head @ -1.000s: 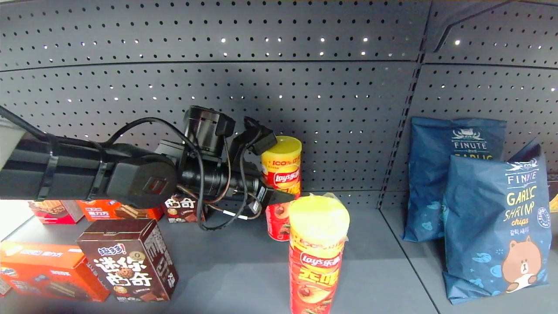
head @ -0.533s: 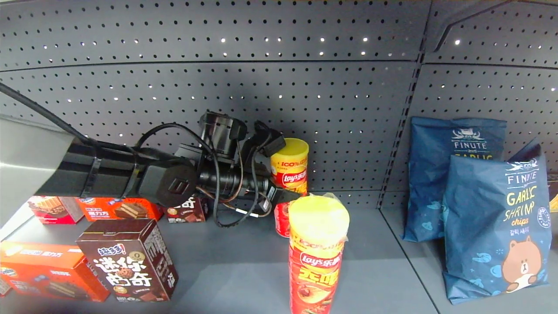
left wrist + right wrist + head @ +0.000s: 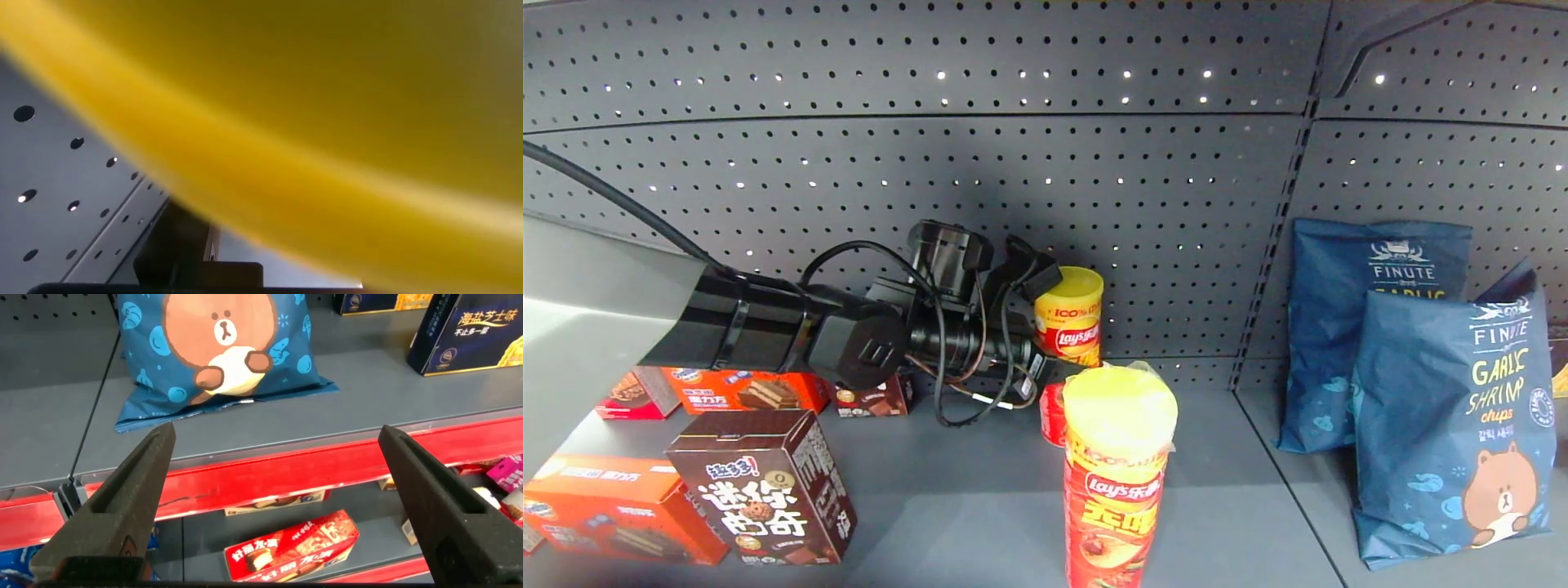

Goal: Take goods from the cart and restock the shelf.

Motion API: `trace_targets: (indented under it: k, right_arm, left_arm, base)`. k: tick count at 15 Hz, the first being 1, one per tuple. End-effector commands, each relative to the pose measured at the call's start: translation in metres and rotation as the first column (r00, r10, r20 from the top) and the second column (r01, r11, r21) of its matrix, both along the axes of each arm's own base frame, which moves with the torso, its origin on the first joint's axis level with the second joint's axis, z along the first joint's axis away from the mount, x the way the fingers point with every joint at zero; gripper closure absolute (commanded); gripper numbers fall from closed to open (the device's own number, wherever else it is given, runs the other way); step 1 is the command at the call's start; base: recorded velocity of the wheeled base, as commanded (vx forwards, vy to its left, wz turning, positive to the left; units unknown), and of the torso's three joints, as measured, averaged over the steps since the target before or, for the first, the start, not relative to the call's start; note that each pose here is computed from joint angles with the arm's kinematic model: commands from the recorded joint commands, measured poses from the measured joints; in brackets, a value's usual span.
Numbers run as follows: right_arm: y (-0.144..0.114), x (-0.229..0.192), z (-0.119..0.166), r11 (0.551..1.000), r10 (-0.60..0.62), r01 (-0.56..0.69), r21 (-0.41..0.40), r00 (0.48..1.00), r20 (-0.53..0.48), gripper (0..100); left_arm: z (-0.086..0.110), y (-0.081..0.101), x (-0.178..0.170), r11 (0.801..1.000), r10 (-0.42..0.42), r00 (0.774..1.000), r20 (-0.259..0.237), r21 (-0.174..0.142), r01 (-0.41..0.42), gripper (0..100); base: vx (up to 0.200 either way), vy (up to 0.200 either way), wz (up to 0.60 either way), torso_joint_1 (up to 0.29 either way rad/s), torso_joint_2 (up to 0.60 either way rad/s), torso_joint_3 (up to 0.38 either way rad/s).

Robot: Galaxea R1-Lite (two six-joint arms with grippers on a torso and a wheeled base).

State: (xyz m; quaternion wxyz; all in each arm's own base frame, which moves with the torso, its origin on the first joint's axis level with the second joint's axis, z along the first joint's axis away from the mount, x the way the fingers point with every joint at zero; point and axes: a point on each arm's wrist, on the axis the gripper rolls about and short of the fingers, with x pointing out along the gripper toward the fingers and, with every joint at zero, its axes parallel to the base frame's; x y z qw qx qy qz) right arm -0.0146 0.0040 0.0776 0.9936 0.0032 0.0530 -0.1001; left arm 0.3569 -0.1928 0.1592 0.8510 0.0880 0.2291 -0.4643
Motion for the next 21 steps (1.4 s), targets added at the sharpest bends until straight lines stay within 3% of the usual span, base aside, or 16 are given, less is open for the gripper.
trace_targets:
  k: [1,5,6,11,18,21]
  right_arm:
    - [0.0,0.0,0.0,1.0,0.0,0.0,0.001,1.0,-0.001,0]
    - [0.0,0.0,0.0,1.0,0.0,0.0,-0.001,1.0,0.0,0]
    - [0.0,0.0,0.0,1.0,0.0,0.0,0.0,1.0,-0.001,0]
    - [0.0,0.0,0.0,1.0,0.0,0.0,0.0,1.0,-0.001,0]
    - [0.0,0.0,0.0,1.0,0.0,0.0,0.0,1.0,-0.001,0]
    - [0.0,0.0,0.0,1.0,0.0,0.0,0.0,1.0,-0.001,0]
  left_arm:
    - [-0.001,0.0,0.001,1.0,0.001,1.0,-0.003,0.002,-0.001,100]
    - [-0.005,-0.001,0.0,1.0,0.001,1.0,-0.011,0.009,-0.001,100]
    - [-0.004,-0.002,0.0,1.0,-0.002,1.0,-0.01,0.008,0.002,0]
    - [0.0,0.0,-0.002,1.0,0.003,1.0,-0.003,0.004,-0.003,0]
    - [0.036,0.015,-0.021,0.999,0.022,0.998,0.064,-0.039,-0.019,0]
    - [0.04,0.026,-0.037,0.999,0.031,0.998,0.061,-0.029,-0.029,0]
  base:
    - [0.0,0.0,0.0,0.0,0.0,0.0]
    - [0.0,0.0,0.0,0.0,0.0,0.0]
    - [0.0,0.0,0.0,0.0,0.0,0.0]
    - [0.0,0.0,0.0,0.0,0.0,0.0]
    - [0.0,0.0,0.0,0.0,0.0,0.0]
    - [0.0,0.0,0.0,0.0,0.0,0.0]
